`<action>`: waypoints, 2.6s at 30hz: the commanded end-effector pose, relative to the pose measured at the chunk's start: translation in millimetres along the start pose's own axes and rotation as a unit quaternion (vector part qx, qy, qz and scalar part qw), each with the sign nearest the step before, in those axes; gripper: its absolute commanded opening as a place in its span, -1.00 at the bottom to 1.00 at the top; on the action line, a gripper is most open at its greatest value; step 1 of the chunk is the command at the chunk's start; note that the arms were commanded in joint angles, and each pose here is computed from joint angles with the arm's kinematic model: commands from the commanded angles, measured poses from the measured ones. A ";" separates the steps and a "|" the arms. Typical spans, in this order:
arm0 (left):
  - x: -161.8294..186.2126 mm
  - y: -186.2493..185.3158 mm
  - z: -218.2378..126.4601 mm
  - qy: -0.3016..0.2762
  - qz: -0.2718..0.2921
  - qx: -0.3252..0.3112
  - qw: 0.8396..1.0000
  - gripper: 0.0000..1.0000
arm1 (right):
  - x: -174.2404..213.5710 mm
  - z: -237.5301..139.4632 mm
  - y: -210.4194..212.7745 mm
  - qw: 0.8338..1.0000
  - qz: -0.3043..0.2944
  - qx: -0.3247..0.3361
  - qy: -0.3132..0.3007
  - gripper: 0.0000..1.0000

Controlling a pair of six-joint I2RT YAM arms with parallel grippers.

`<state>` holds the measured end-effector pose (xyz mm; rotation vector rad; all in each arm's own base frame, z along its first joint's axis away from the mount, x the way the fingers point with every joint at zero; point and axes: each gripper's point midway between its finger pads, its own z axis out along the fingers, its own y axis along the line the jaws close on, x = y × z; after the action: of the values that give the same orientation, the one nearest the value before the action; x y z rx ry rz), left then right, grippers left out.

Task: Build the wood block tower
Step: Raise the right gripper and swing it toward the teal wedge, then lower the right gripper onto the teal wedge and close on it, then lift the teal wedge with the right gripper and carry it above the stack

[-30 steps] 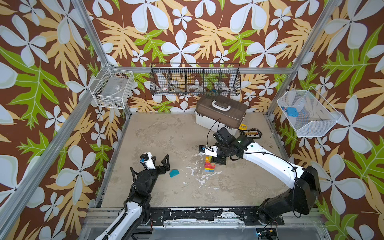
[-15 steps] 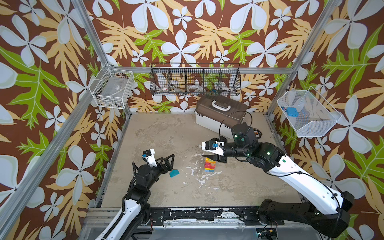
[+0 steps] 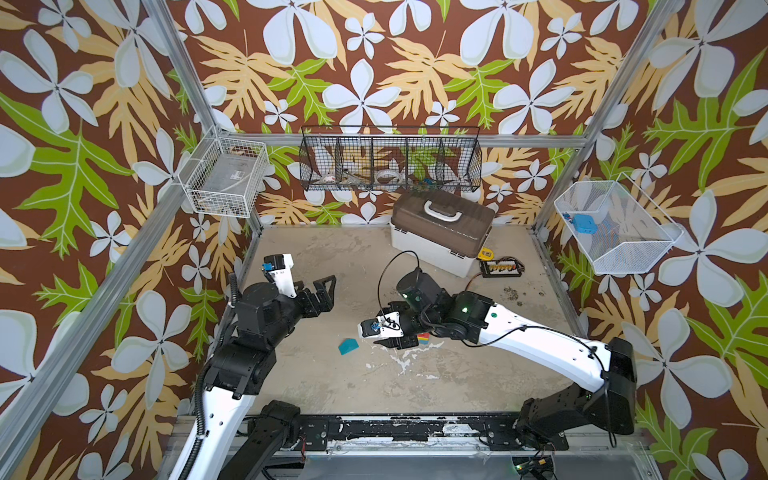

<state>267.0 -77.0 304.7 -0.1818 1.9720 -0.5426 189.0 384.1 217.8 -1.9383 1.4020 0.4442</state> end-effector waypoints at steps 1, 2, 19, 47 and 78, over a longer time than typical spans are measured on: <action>17.7 27.1 5.8 0.026 0.009 -0.037 0.999 0.99 | 18.9 21.5 4.2 0.999 0.012 -0.010 0.034 -0.08; 17.7 37.8 7.6 0.022 0.002 -0.052 0.998 0.99 | 25.2 30.9 4.3 0.999 0.018 -0.012 0.043 -0.08; 35.8 55.4 34.2 0.070 -0.044 -0.026 0.996 0.99 | 64.7 160.7 0.1 0.988 0.034 -0.097 0.114 -0.16; 19.6 58.9 11.2 0.012 -0.033 -0.047 0.998 0.99 | 85.1 207.4 7.0 0.977 0.038 -0.152 0.147 -0.29; 27.2 37.9 12.2 0.023 -0.024 0.019 0.999 0.99 | 35.2 31.3 -13.2 0.984 0.074 -0.068 0.148 -0.96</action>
<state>268.8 -53.3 254.1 -0.2320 2.0329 -0.6062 217.9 400.6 168.1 -2.1059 1.6883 0.3754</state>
